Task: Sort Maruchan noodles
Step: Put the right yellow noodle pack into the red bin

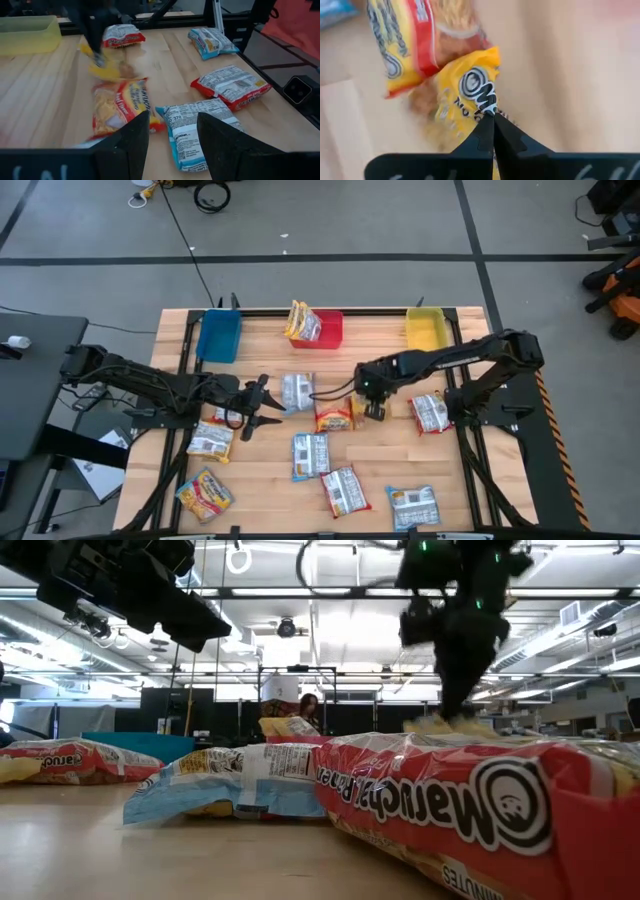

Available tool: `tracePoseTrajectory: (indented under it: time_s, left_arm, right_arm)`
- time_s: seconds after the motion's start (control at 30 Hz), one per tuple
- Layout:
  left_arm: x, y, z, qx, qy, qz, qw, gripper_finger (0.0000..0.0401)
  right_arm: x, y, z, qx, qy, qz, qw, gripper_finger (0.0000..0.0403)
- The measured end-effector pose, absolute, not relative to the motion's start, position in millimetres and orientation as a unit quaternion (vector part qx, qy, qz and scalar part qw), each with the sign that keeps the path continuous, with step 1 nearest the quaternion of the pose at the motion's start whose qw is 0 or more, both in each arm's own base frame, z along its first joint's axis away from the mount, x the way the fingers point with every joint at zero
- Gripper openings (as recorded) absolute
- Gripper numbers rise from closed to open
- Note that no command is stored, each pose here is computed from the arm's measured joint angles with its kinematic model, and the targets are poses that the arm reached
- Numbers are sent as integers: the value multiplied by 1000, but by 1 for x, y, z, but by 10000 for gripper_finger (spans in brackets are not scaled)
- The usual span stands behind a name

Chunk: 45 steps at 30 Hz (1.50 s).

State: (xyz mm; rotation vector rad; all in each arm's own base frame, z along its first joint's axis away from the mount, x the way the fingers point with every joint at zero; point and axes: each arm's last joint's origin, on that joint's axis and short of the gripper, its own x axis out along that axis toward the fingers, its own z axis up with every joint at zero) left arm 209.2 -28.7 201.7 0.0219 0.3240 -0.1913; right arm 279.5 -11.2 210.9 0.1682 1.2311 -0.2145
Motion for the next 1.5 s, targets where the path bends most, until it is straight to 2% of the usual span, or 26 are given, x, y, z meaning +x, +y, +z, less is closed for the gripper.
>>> tracePoseTrajectory:
  time_s: [0.17,0.3,0.4,0.5,0.6,0.77,1.0,1.2,1.5]
  left_arm:
    - [209,-29,202,11,161,-93,982,172]
    - [210,-28,202,14,159,-75,984,172]
    - [211,-24,202,21,155,-24,987,172]
    - [211,-17,201,28,162,45,985,172]
    - [210,-7,199,34,170,103,980,172]
    - [205,25,191,35,221,191,956,172]
    - [189,86,191,24,281,321,904,172]
    - [201,116,189,49,361,348,864,172]
    - [226,149,154,98,433,353,824,172]
  right_arm:
    - [275,-16,260,28,545,-172,820,4]
    - [271,-15,284,22,486,-234,842,4]
    - [273,-19,292,63,423,-301,852,4]
    - [278,-33,296,144,360,-355,851,4]
    - [288,-53,296,211,315,-357,854,4]
    - [305,-95,294,259,264,-353,859,4]
    - [335,-159,302,244,266,-388,848,4]
    - [357,-193,293,248,308,-400,827,4]
    - [368,-206,265,272,353,-386,808,4]
